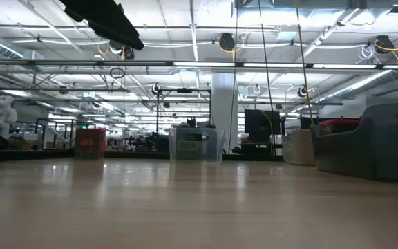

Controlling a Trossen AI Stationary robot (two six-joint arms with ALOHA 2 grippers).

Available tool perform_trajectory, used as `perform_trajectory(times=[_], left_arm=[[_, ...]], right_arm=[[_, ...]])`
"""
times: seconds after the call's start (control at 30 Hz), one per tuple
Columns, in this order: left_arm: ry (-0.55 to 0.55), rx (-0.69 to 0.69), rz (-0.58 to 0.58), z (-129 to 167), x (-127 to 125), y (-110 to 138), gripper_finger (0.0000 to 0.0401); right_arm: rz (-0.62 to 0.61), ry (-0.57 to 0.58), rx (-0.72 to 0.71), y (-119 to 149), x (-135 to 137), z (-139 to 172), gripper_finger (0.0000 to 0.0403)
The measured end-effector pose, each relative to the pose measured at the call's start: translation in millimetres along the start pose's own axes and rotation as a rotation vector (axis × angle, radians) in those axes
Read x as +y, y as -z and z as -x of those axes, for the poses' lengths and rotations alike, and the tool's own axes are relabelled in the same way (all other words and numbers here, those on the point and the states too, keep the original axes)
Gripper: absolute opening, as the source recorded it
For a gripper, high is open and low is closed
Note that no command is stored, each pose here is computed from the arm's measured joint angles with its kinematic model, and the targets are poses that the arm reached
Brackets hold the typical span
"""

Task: Sort spices by type
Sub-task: Put the bottom red seasoning can into the black transparent bin

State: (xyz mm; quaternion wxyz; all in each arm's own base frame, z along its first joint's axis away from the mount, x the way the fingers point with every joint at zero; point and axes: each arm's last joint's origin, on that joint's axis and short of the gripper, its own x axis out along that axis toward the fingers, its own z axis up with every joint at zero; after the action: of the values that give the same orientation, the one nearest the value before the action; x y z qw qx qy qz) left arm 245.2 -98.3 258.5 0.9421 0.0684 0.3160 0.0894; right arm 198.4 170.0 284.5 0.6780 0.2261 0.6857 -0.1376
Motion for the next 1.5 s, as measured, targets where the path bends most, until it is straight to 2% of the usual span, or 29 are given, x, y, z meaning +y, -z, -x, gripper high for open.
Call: perform_trajectory(times=[0.2,0.33,0.53,0.77,1.23,1.5], left_arm=[[0.0,0.0,0.001,0,0,0,0.029],[0.0,0.001,0.001,0,0,0,0.029],[0.0,0.001,0.001,0,0,0,0.029],[-0.001,0.002,-0.007,0,0,0,0.029],[-0.002,0.009,-0.012,0,0,1,0.029],[-0.002,0.008,-0.003,0,0,1,0.029]], right_arm=[[0.261,0.08,-0.128,-31,-14,24,0.0203],[0.343,0.15,-0.112,-47,-29,28,0.0203],[0.32,0.295,-0.039,-59,-53,27,0.0204],[0.363,0.305,-0.004,-70,-64,6,0.0205],[0.441,0.326,0.033,-70,-75,-42,0.0205],[0.474,0.32,-0.019,-73,-73,-48,0.0205]])
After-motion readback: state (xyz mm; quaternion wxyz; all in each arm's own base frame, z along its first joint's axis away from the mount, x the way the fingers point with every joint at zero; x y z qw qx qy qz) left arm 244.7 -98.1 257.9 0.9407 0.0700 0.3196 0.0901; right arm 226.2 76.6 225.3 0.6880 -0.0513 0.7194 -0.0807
